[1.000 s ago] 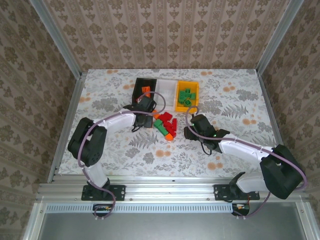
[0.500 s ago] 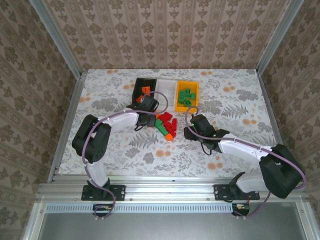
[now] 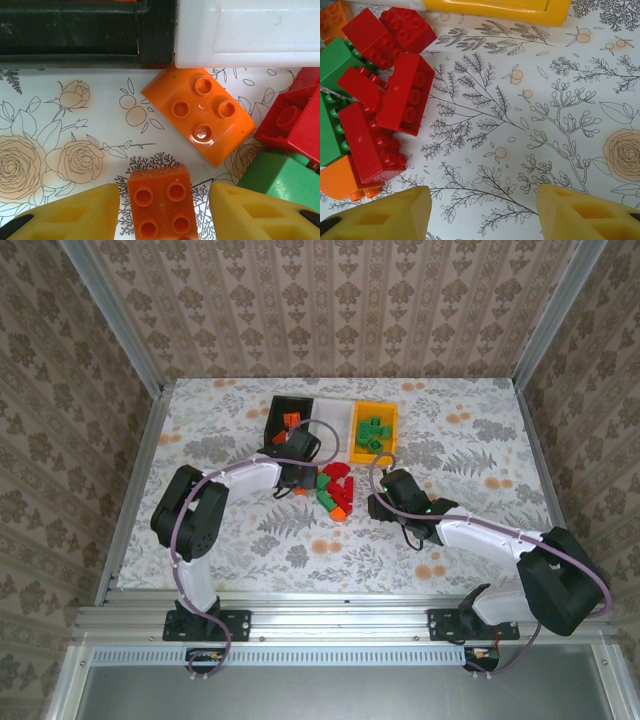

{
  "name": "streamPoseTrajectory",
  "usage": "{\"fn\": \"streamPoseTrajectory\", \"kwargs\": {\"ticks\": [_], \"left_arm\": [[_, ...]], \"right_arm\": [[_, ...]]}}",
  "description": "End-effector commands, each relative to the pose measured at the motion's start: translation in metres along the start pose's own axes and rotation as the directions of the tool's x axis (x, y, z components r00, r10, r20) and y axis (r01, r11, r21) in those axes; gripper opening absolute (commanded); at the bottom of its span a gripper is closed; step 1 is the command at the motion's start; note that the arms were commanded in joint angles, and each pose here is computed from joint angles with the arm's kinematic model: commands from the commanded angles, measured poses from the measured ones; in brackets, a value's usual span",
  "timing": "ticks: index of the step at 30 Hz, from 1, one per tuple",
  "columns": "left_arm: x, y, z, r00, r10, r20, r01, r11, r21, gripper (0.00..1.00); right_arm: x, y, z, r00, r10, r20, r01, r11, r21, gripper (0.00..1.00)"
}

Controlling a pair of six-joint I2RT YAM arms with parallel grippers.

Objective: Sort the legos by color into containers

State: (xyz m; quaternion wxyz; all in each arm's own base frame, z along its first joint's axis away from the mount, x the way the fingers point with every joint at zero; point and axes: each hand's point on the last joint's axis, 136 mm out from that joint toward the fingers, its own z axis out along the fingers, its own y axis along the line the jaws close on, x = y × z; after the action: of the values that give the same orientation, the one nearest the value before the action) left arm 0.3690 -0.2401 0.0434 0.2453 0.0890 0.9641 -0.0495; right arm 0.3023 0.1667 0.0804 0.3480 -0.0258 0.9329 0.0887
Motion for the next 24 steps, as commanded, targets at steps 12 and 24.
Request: {"fn": "streamPoseTrajectory", "kwargs": {"ticks": [12, 24], "left_arm": [[0.044, 0.012, 0.002, 0.999, -0.02, -0.045, 0.02, 1.0, 0.002, 0.54], [0.019, 0.017, 0.013, 1.0, 0.007, 0.006, -0.007, 1.0, -0.011, 0.46]], "right_arm": [[-0.003, 0.004, 0.0, 1.0, -0.013, 0.007, 0.013, 1.0, -0.005, 0.59], [-0.003, 0.003, 0.0, 1.0, -0.016, 0.008, 0.016, 1.0, 0.003, 0.59]]}}
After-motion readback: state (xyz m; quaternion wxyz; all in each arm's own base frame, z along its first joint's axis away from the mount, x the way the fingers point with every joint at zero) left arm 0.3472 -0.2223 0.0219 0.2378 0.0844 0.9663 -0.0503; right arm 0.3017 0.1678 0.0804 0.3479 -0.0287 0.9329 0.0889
